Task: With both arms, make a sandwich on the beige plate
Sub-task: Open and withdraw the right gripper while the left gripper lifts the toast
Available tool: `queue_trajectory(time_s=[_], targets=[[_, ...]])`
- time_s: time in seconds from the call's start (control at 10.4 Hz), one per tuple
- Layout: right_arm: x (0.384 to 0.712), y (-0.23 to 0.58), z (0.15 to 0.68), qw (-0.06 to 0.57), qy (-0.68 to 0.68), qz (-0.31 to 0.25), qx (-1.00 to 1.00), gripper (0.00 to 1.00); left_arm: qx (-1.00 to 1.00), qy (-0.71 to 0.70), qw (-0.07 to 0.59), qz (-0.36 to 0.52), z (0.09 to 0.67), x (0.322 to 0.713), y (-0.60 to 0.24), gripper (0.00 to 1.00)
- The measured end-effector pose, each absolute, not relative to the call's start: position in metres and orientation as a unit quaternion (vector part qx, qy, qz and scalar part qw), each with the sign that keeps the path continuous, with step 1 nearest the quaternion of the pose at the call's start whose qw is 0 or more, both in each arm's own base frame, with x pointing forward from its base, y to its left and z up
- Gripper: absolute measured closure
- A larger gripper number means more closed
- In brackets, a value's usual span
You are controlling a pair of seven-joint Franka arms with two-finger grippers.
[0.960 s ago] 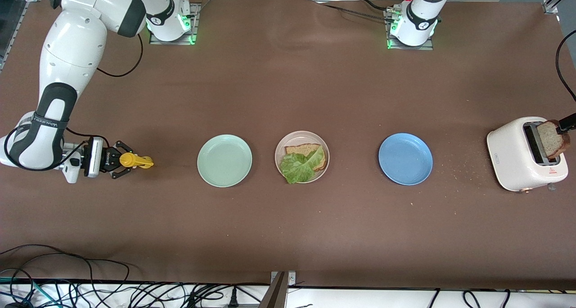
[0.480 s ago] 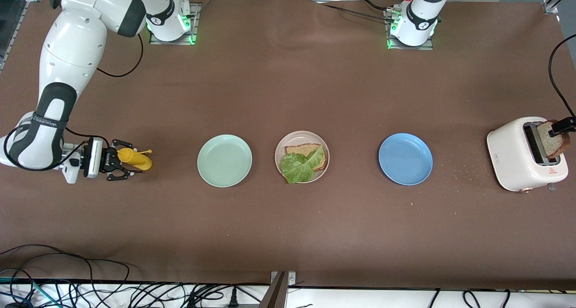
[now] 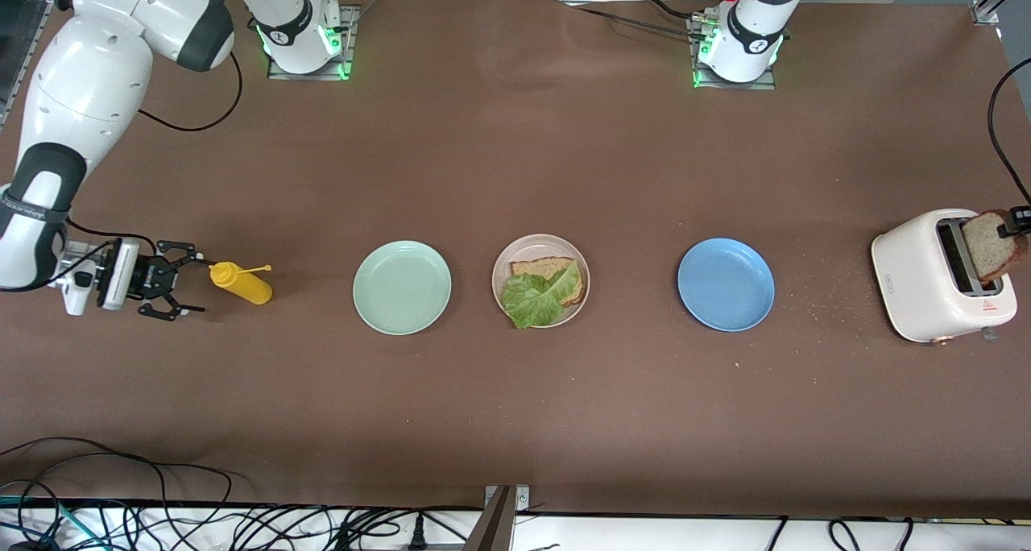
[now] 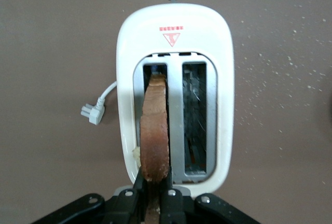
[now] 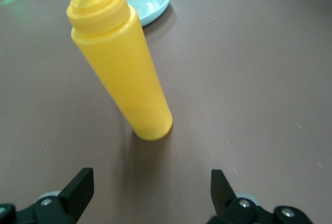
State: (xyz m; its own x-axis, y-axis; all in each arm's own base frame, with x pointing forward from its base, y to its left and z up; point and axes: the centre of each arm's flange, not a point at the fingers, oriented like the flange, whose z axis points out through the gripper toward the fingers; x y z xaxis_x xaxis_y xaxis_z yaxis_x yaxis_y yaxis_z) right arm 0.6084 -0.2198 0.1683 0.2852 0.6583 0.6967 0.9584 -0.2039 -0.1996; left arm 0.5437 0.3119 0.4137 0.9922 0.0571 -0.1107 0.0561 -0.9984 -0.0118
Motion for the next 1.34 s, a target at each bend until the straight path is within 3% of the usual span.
queue_trajectory(time_s=[0.48, 0.77, 1.15, 1.34], targets=[[0.646, -0.263, 0.302, 0.278, -0.46, -0.129, -0.834, 0.0, -0.995, 0.003, -0.012, 0.098, 0.471, 0.563, 0.27, 0.92], [0.661, -0.238, 0.385, 0.279, -0.34, -0.056, -0.896, 0.0, -0.992, 0.026, -0.023, 0.119, 0.485, 0.574, 0.238, 0.92], [0.677, -0.161, 0.453, 0.215, -0.201, 0.013, -0.956, 0.0, -0.979, 0.042, -0.144, 0.142, 0.492, 0.593, 0.135, 0.92], [0.675, -0.118, 0.488, 0.166, -0.136, 0.038, -0.976, 0.0, -0.964, 0.045, -0.199, 0.169, 0.468, 0.611, 0.058, 0.92]])
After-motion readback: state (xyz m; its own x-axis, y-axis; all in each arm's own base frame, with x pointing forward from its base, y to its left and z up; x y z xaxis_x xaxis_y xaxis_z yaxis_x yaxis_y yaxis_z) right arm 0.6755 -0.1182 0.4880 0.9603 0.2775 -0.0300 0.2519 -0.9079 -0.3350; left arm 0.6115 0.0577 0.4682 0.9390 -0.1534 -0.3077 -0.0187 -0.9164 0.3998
